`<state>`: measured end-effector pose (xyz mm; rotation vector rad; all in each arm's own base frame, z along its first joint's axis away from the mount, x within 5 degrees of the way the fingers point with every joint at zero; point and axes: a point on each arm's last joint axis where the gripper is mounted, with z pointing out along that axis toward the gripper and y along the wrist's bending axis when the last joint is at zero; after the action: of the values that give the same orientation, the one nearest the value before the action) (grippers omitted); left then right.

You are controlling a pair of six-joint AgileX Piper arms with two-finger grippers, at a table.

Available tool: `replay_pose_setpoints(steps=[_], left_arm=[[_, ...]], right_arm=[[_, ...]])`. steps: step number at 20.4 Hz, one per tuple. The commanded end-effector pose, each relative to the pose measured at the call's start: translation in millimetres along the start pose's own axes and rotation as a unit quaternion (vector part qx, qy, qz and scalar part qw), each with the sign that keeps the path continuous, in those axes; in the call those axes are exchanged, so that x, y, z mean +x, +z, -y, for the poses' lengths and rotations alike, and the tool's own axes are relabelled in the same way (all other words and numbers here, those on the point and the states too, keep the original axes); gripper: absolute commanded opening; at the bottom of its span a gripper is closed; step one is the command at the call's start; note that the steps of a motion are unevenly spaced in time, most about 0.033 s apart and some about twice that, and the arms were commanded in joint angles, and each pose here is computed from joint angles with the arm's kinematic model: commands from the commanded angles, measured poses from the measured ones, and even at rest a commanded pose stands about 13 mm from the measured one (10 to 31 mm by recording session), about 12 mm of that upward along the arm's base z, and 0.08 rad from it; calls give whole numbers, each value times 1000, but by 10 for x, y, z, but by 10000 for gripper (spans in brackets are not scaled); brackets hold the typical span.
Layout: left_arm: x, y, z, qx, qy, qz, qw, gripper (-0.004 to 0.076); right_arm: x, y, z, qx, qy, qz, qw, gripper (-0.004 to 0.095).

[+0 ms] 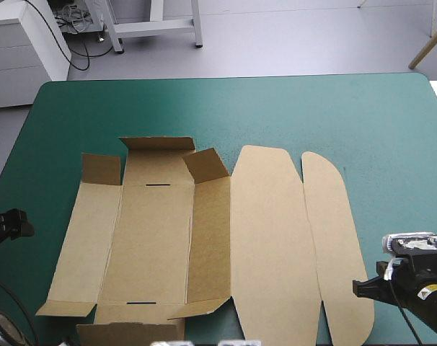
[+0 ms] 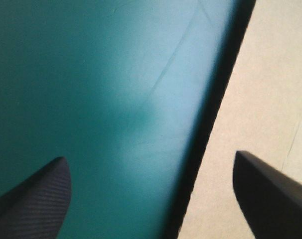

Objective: Fold the box

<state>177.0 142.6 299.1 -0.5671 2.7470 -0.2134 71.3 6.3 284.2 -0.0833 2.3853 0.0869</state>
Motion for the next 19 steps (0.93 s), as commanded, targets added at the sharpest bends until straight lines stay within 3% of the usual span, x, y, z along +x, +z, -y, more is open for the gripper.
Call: replay_pose_setpoints(steps=[1, 10, 15, 19], left_arm=[[-42, -62, 47, 17, -31, 16, 999, 666], [169, 378, 38, 58, -9, -3, 998, 650], [190, 659, 8, 143, 32, -101, 984, 650], [179, 769, -1, 177, 39, -120, 976, 650]], right_arm=[[-97, -44, 3, 4, 0, 35, 999, -19], [-97, -44, 3, 4, 0, 35, 999, -19], [-97, -44, 3, 4, 0, 35, 999, -19], [-97, -44, 3, 4, 0, 35, 999, -19]])
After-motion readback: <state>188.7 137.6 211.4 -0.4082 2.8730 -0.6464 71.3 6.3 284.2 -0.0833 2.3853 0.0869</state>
